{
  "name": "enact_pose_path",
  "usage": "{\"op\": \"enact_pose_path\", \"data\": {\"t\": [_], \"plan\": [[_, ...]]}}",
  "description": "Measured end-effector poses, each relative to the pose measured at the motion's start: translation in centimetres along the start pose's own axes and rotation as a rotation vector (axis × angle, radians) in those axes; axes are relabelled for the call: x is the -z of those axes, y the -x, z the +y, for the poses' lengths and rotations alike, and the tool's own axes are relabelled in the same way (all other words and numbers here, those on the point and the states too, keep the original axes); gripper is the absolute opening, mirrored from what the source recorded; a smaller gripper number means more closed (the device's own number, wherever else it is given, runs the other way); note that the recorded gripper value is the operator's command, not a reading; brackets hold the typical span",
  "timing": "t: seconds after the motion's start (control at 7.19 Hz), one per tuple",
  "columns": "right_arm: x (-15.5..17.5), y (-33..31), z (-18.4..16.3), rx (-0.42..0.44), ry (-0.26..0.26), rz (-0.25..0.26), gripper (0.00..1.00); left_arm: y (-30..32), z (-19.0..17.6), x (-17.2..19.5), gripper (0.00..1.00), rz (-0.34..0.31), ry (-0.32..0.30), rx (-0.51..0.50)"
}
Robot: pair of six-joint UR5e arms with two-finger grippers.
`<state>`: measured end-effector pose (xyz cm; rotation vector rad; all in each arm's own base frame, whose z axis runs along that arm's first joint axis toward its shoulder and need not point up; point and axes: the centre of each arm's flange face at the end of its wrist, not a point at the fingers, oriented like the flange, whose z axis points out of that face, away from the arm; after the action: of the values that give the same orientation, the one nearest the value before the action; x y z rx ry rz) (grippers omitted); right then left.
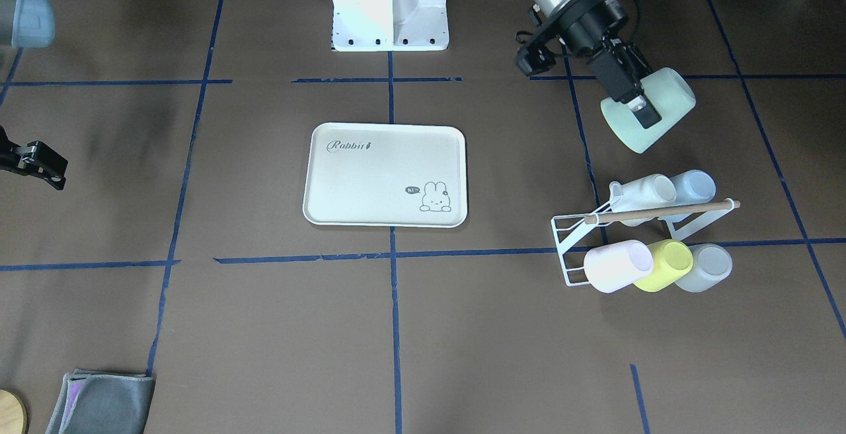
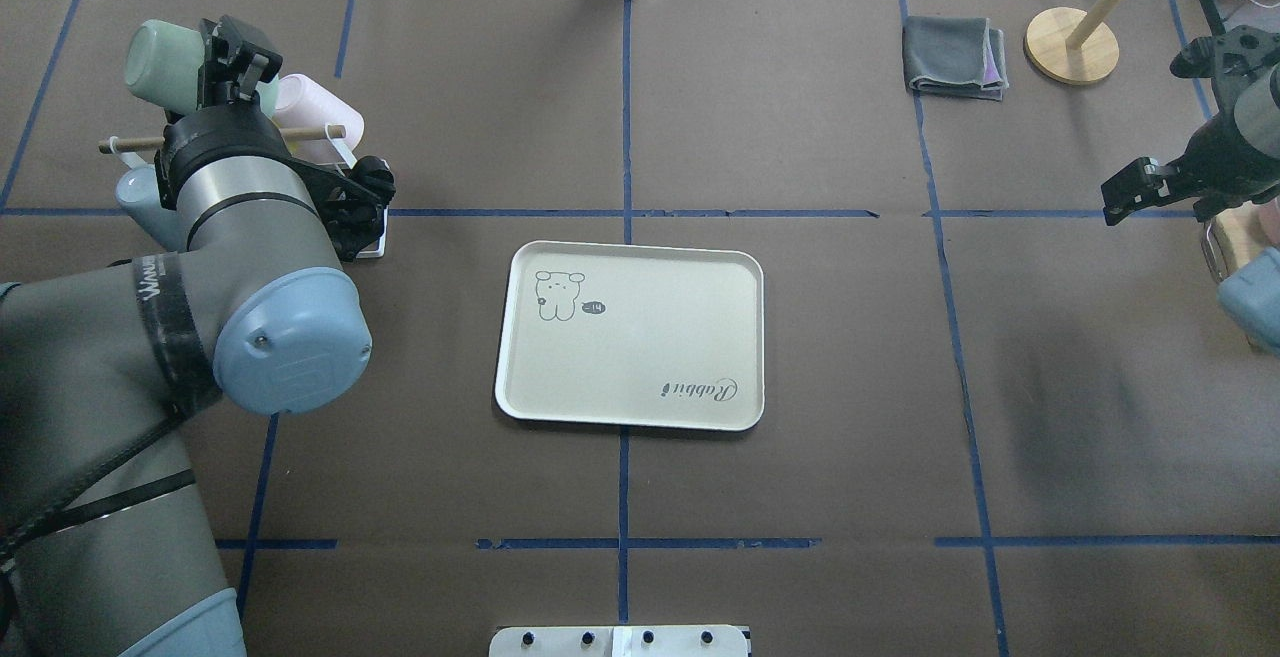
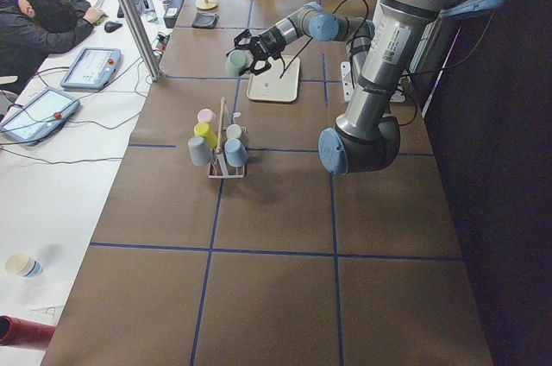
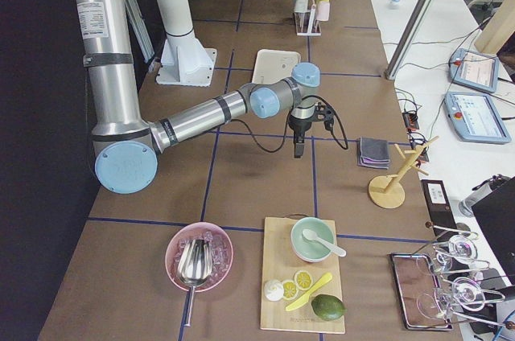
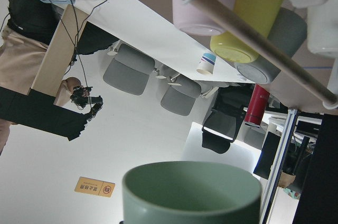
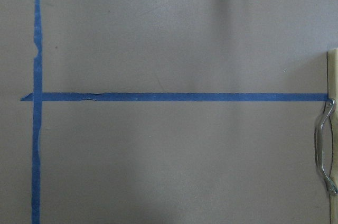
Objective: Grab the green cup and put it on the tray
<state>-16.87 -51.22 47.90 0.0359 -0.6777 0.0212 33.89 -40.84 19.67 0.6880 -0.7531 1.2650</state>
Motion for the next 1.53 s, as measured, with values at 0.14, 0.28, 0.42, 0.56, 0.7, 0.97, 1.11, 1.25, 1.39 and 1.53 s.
{"op": "enact_pose_path", "data": {"t": [0.14,0.28,0.42,0.56,0.7,0.97,1.11,1.25,1.39,1.53], "plan": [[0.1,-0.1,-0.1,-0.001,-0.002,0.000,1.00,0.3,-0.1,1.0,0.47,0.055,-0.090,0.198],[0.2,-0.2,-0.1,-0.004,-0.005,0.000,1.00,0.6,-0.6,1.8,0.42,0.109,-0.183,0.381],[0.3,-0.2,-0.1,-0.006,-0.007,0.000,1.00,0.9,-1.2,2.6,0.42,0.158,-0.265,0.553],[0.4,-0.3,-0.2,-0.008,-0.009,-0.001,1.00,1.0,-2.2,3.1,0.42,0.212,-0.337,0.709],[0.5,-0.4,-0.2,-0.010,-0.010,-0.001,1.00,0.9,-3.5,3.4,0.42,0.267,-0.409,0.839],[0.6,-0.5,-0.3,-0.011,-0.011,-0.001,1.00,0.4,-6.2,4.1,0.39,0.363,-0.561,1.035],[0.6,-0.5,-0.3,-0.011,-0.011,-0.001,1.00,-0.3,-7.8,4.6,0.39,0.410,-0.636,1.127],[0.6,-0.5,-0.3,-0.011,-0.012,0.000,1.00,-1.4,-10.0,5.0,0.39,0.458,-0.715,1.223],[0.6,-0.6,-0.3,-0.012,-0.013,0.000,1.00,-2.7,-12.4,4.9,0.39,0.504,-0.792,1.320],[0.6,-0.6,-0.3,-0.013,-0.014,0.001,1.00,-4.0,-14.2,4.6,0.39,0.543,-0.872,1.412]]}}
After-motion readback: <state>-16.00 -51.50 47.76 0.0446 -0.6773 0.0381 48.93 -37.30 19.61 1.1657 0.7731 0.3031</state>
